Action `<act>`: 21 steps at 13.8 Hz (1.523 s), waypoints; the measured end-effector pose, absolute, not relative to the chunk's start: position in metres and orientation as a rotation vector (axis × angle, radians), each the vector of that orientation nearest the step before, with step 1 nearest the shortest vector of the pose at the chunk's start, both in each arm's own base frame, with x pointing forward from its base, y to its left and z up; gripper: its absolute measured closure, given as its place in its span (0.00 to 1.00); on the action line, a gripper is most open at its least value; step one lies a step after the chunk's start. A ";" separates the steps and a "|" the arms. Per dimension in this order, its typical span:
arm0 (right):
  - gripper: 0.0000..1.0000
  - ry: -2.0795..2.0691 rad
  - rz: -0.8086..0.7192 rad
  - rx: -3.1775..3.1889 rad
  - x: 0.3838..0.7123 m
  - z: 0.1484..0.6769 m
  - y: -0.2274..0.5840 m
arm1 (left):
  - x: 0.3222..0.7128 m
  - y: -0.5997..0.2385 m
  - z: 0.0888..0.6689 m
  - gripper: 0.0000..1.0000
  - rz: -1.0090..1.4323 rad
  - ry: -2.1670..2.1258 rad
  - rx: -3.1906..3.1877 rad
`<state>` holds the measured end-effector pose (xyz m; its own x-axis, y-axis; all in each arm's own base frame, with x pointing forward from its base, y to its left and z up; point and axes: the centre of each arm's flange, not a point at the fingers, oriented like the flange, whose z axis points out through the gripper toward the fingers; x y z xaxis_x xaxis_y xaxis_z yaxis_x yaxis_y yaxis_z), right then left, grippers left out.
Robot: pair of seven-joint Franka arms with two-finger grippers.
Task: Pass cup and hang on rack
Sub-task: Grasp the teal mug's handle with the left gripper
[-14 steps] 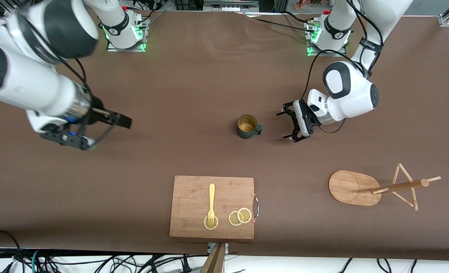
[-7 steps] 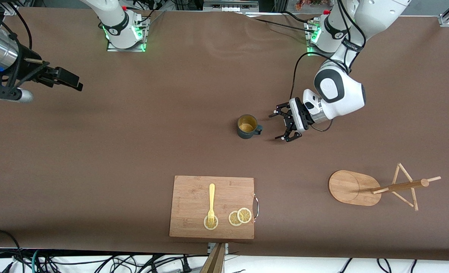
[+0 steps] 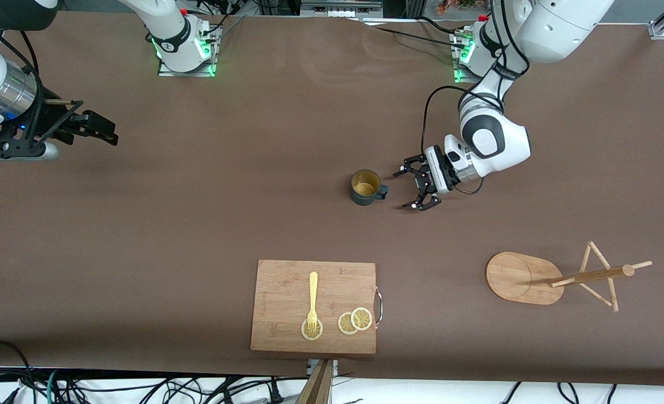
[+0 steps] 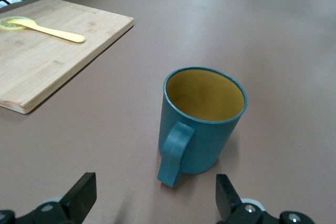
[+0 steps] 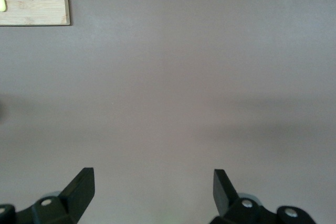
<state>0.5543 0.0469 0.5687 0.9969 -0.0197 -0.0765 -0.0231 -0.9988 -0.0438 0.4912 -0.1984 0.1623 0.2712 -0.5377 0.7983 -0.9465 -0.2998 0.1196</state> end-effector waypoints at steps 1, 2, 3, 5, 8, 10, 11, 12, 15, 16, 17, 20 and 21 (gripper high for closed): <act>0.00 0.025 0.117 -3.098 0.554 0.569 0.045 | 0.490 -0.200 0.158 0.00 0.895 -1.334 1.926; 0.00 0.020 0.116 -3.111 0.555 0.569 0.044 | 0.489 -0.201 0.153 0.00 0.905 -1.336 1.911; 0.00 0.018 0.115 -3.127 0.555 0.569 0.042 | 0.489 -0.202 0.149 0.00 0.908 -1.339 1.903; 0.00 0.015 0.113 -3.155 0.555 0.568 0.040 | 0.491 -0.203 0.145 0.00 0.915 -1.345 1.892; 0.00 0.011 0.112 -3.181 0.558 0.568 0.038 | 0.499 -0.206 0.146 0.00 0.958 -1.329 1.887; 0.00 0.009 0.095 -3.191 0.562 0.572 0.038 | 0.495 -0.210 0.138 0.00 0.965 -1.313 1.885; 0.00 0.007 0.092 -3.192 0.563 0.573 0.039 | 0.492 -0.213 0.134 0.00 0.960 -1.313 1.880; 0.00 0.005 0.097 -3.194 0.565 0.571 0.042 | 0.490 -0.216 0.131 0.09 0.958 -1.318 1.871; 0.00 -0.008 0.112 -3.197 0.567 0.565 0.051 | 0.492 -0.221 0.130 0.42 0.987 -1.350 1.825; 0.00 -0.009 0.114 -3.198 0.567 0.564 0.052 | 0.492 -0.222 0.130 0.42 0.991 -1.352 1.819; 0.00 -0.008 0.115 -3.198 0.568 0.564 0.053 | 0.493 -0.222 0.129 0.48 0.992 -1.353 1.816; 0.00 0.000 0.112 -3.198 0.568 0.566 0.053 | 0.492 -0.224 0.125 0.81 0.998 -1.355 1.795; 0.00 0.001 0.113 -3.198 0.568 0.566 0.053 | 0.493 -0.225 0.125 0.81 1.003 -1.348 1.783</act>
<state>0.5676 0.0531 0.5660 0.9975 -0.0029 -0.0702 0.0012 -0.9983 0.0588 0.4926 -0.2249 0.1249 0.1671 -0.4481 0.8782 -0.9699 -0.2345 0.0649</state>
